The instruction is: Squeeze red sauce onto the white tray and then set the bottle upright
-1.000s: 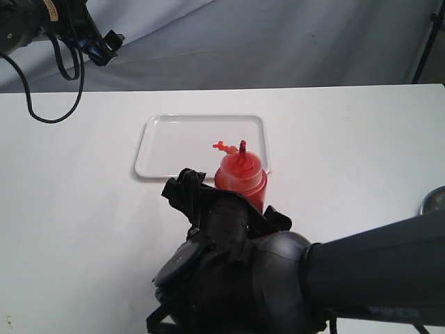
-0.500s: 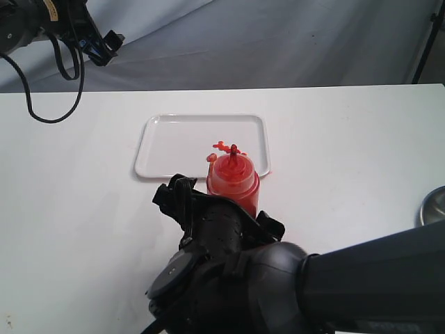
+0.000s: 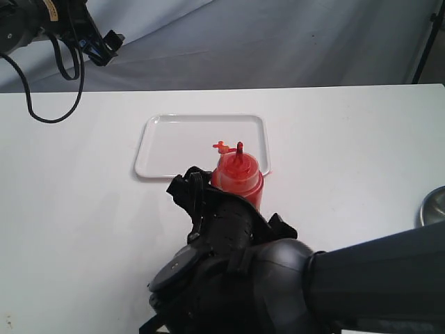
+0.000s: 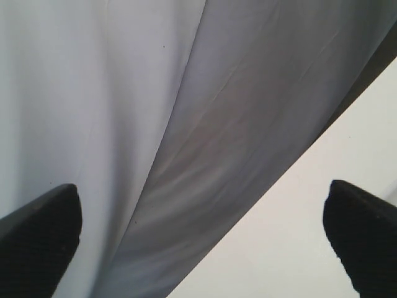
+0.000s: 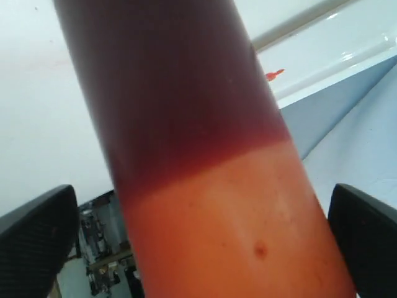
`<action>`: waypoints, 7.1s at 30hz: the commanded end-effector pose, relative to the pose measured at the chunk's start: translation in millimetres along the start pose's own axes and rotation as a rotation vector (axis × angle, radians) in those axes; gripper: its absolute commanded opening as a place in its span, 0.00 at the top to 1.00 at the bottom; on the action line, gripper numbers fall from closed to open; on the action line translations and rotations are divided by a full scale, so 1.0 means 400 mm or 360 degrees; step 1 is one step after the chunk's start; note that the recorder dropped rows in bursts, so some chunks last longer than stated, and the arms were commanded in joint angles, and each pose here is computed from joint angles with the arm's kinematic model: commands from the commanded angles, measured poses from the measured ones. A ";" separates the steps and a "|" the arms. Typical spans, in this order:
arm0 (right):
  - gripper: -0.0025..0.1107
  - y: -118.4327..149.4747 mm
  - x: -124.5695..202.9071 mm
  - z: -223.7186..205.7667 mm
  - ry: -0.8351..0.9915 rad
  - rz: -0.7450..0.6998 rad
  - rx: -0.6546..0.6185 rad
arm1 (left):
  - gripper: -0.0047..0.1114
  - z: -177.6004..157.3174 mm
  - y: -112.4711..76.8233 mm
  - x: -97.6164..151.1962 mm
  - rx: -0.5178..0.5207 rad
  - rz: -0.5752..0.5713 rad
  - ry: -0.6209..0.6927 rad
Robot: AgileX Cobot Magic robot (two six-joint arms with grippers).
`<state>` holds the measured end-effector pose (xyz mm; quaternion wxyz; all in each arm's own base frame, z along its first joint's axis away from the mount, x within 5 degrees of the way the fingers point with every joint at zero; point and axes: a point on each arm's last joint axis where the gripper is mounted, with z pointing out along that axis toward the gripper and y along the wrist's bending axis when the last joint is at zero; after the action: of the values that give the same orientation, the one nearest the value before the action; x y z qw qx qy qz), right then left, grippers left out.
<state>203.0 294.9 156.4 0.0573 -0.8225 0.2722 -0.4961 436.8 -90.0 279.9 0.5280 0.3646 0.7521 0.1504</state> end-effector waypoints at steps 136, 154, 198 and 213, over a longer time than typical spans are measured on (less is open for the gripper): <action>0.05 0.526 0.541 -0.289 -0.0667 0.3808 0.1188 | 0.06 -0.891 -0.282 0.357 -0.0212 -0.1281 -0.0876; 0.05 0.526 0.541 -0.289 -0.0667 0.3808 0.1188 | 0.06 -0.831 -0.341 0.427 -0.0152 -0.1221 -0.0546; 0.05 0.526 0.540 -0.288 -0.0668 0.3815 0.1173 | 0.06 -0.806 -0.363 0.483 -0.0291 -0.1271 -0.0254; 0.05 0.526 0.540 -0.288 -0.0668 0.3815 0.1173 | 0.06 -0.806 -0.363 0.483 -0.0291 -0.1271 -0.0254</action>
<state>101.0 28.8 307.2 0.7334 -0.0608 0.6759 -0.0392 54.6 -2.6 188.2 0.6310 0.0075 0.7752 -0.0302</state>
